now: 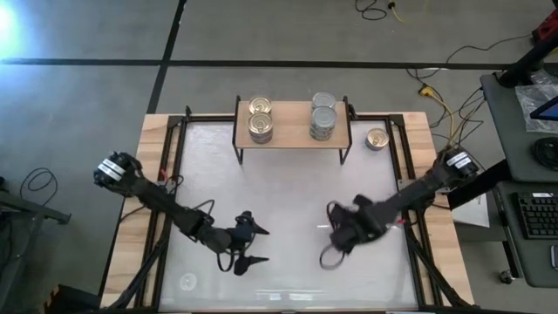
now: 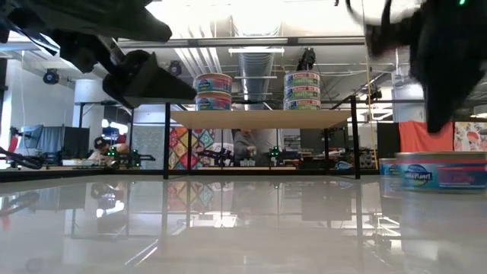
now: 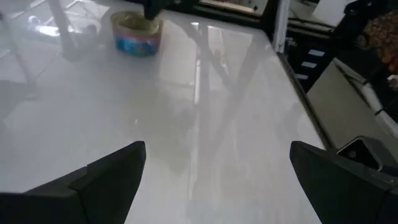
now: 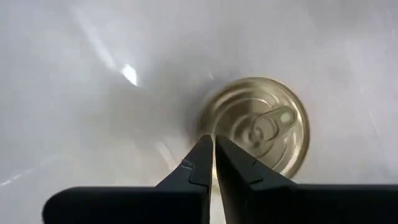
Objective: Stack canned seafood by type on shelf
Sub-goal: Stack the bottom blue-pink tuna can on top of the blue-pink tuna can on the shelf
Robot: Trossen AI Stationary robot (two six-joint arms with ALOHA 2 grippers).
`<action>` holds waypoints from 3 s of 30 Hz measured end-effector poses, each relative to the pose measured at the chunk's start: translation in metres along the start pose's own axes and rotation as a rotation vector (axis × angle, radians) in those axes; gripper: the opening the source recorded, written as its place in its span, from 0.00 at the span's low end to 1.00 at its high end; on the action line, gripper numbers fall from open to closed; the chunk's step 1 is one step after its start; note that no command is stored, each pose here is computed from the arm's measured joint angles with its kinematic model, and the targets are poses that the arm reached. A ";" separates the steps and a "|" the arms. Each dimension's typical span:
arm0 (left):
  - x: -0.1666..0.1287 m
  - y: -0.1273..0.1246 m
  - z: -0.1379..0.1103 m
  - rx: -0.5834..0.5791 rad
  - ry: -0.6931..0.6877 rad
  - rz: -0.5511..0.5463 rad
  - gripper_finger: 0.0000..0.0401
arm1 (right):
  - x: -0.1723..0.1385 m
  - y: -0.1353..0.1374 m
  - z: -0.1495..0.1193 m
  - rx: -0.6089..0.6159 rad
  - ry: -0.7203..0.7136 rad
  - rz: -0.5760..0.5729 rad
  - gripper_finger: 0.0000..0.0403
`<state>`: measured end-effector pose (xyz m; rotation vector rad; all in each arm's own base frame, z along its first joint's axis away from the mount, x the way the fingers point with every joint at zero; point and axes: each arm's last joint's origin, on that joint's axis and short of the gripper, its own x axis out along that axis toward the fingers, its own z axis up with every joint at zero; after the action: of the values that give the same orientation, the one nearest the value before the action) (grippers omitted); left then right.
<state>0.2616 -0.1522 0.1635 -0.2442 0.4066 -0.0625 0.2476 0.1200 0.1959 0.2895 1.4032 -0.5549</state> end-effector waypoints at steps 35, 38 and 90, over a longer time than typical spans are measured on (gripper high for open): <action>0.107 0.042 -0.021 0.188 0.007 0.120 0.96 | 0.032 0.006 0.020 -0.195 -0.233 0.059 0.03; 0.113 0.043 -0.024 0.190 0.011 0.114 0.96 | 0.026 0.011 0.019 -0.234 -0.244 0.079 0.03; 0.120 0.046 0.003 0.113 -0.098 0.009 0.87 | -0.039 0.033 0.031 -0.331 -0.254 0.186 0.03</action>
<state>0.3732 -0.1203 0.1091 -0.1335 0.3053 -0.0638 0.2884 0.1399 0.2348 0.0772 1.1838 -0.1922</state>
